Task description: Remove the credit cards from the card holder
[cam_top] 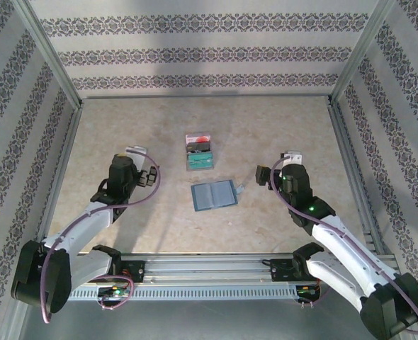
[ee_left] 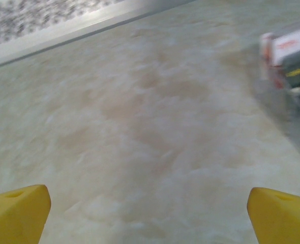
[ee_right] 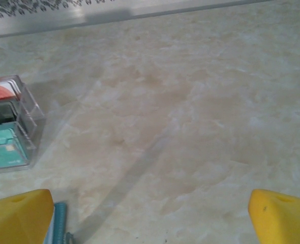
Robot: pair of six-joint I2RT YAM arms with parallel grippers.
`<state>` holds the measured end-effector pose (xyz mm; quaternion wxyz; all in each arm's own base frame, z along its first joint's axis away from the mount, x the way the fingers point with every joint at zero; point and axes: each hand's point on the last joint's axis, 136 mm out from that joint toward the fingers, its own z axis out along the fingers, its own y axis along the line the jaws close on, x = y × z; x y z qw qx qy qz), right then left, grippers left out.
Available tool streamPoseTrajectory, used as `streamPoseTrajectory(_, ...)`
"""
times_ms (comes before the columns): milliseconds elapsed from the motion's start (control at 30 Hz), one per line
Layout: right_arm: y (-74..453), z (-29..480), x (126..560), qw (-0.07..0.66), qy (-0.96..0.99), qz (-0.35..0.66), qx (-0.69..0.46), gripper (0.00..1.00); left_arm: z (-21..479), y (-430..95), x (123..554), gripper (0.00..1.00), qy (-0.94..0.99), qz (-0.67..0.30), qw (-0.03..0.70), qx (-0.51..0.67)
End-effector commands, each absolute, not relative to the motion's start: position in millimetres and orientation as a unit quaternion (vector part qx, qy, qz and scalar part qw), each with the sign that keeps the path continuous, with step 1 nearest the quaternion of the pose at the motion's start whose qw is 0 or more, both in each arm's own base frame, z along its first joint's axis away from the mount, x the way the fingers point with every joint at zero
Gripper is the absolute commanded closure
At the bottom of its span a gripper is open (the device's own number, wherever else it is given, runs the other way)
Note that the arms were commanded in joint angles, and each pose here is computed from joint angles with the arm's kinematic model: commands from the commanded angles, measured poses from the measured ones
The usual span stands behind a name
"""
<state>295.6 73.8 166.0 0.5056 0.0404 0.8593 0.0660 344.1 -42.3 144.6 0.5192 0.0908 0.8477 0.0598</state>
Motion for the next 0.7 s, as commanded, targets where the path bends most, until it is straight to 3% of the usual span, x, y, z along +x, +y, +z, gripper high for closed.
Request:
streamPoseTrajectory(0, 60, 177, 308, 0.537, 0.843, 0.026, 0.039, 0.02, 161, -9, 351, 0.01, 0.822, 0.066, 0.566, -0.011)
streamPoseTrajectory(267, 30, 181, 319, 0.57, 0.819, -0.037, 0.057, 0.02, 139, 17, 353, 0.01, 0.812, 0.09, 0.576, -0.034)
streamPoseTrajectory(667, -17, 174, 312, 0.61, 0.784, -0.082, 0.085, 0.02, 123, 6, 373, 0.01, 0.792, 0.069, 0.606, -0.006)
